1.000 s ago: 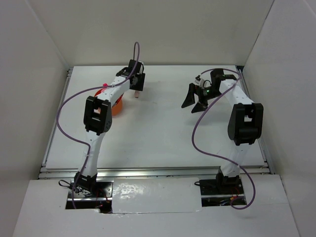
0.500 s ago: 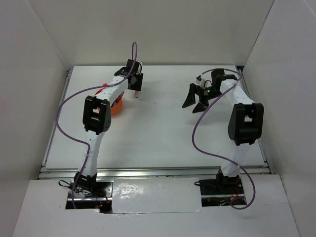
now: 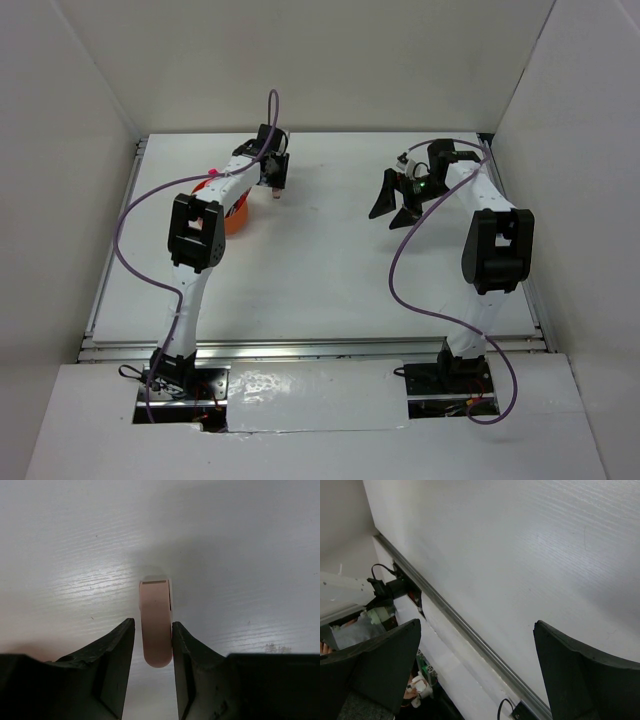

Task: Sort the stationery into containers
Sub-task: Pick up the stapler from the center of the board.

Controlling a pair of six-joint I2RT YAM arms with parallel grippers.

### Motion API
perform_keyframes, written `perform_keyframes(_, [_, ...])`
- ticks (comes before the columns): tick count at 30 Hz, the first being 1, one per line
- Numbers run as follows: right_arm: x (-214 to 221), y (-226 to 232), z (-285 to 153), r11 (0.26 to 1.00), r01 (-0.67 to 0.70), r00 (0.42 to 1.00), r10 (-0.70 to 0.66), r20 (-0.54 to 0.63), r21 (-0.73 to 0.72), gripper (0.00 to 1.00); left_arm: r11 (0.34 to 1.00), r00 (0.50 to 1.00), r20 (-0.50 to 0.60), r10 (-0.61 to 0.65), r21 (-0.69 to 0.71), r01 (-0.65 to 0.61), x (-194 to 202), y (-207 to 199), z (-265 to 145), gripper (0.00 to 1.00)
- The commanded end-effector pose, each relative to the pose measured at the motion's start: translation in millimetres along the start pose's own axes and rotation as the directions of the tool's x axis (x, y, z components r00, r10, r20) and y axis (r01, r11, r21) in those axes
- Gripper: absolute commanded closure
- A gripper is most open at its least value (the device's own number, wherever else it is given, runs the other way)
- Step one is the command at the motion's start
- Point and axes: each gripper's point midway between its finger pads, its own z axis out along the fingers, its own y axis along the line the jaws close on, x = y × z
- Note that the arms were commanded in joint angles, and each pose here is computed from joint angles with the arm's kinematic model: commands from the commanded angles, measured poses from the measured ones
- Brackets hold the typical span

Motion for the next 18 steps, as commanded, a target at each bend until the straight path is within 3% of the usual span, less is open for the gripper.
perform_keyframes(1, [-5.2, 13.4, -10.2, 0.999, 0.034, 0.999, -0.033, 0.026, -0.028, 0.0, 1.0, 1.0, -0.006, 0.003, 0.01, -0.003, 2.1, -4.1, -2.1, 0.52])
perform_keyframes(13, [-5.1, 13.5, -9.0, 0.999, 0.031, 0.999, -0.03, 0.025, -0.036, 0.0, 0.999, 1.0, -0.024, 0.019, 0.032, -0.018, 7.2, -8.8, 0.5, 0.55])
perform_keyframes(18, [-5.2, 12.7, -8.7, 0.999, 0.029, 0.999, -0.028, 0.023, -0.033, 0.0, 0.999, 0.999, -0.032, 0.02, 0.035, -0.018, 9.9, -9.3, 1.4, 0.62])
